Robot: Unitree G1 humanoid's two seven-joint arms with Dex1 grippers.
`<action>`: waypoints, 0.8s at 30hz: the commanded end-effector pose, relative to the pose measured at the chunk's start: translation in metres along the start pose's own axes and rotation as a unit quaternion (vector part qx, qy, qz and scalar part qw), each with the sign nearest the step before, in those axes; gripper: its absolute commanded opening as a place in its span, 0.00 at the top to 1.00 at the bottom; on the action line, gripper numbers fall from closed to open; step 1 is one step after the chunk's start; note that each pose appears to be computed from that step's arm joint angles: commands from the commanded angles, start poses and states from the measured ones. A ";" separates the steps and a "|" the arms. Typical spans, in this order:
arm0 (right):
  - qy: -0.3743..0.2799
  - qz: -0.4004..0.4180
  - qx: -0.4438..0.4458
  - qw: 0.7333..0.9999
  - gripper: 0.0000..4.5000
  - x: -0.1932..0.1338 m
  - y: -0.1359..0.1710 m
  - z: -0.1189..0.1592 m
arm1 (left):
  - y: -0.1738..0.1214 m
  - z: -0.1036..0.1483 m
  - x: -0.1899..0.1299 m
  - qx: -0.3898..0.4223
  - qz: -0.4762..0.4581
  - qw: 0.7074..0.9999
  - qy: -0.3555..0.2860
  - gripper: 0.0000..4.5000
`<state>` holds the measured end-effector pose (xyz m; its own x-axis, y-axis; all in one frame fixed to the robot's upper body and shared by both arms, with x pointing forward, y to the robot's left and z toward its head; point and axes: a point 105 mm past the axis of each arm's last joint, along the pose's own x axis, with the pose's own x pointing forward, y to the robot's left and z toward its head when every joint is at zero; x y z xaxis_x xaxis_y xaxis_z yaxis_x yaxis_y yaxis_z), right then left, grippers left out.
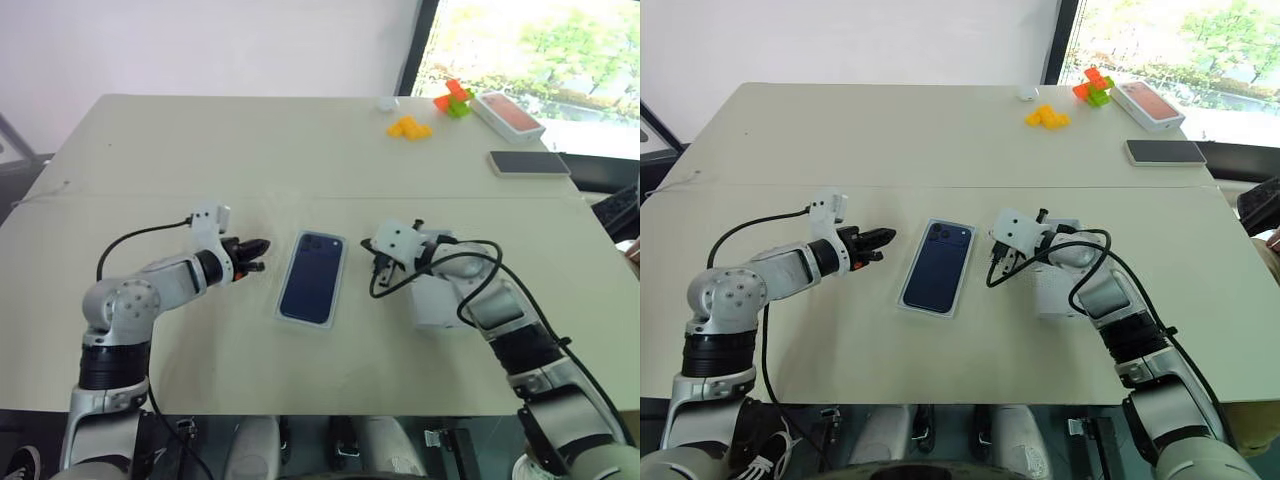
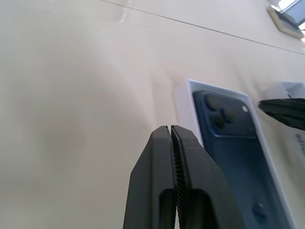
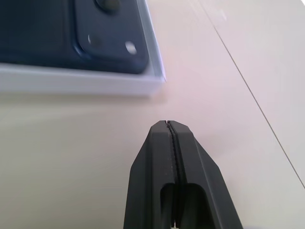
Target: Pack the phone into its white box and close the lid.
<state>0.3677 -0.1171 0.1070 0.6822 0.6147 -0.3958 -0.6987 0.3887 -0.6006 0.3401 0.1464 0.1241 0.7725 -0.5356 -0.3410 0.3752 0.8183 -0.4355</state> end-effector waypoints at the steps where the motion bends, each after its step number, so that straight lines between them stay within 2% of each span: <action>1: -0.010 0.001 -0.034 0.999 1.00 0.003 0.001 0.009 | -0.005 0.002 -0.001 0.018 -0.007 1.000 -0.010 0.97; 11: -0.056 0.031 -0.045 0.997 1.00 0.030 0.028 0.040 | 0.001 -0.004 -0.002 0.019 0.007 1.000 -0.012 0.97; 17: -0.064 0.022 -0.041 0.997 1.00 0.036 0.023 0.048 | 0.001 -0.008 -0.003 0.018 0.007 1.000 -0.009 0.97; 24: -0.053 0.013 -0.045 0.998 1.00 0.028 0.013 0.039 | -0.001 -0.010 -0.006 0.013 0.001 1.000 -0.007 0.97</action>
<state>0.3657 -0.0648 0.0986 0.6157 0.6868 -0.3862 -0.7208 0.2929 -0.6282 0.3302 0.1472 0.1043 0.7658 -0.5206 -0.3777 0.3573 0.8326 -0.4232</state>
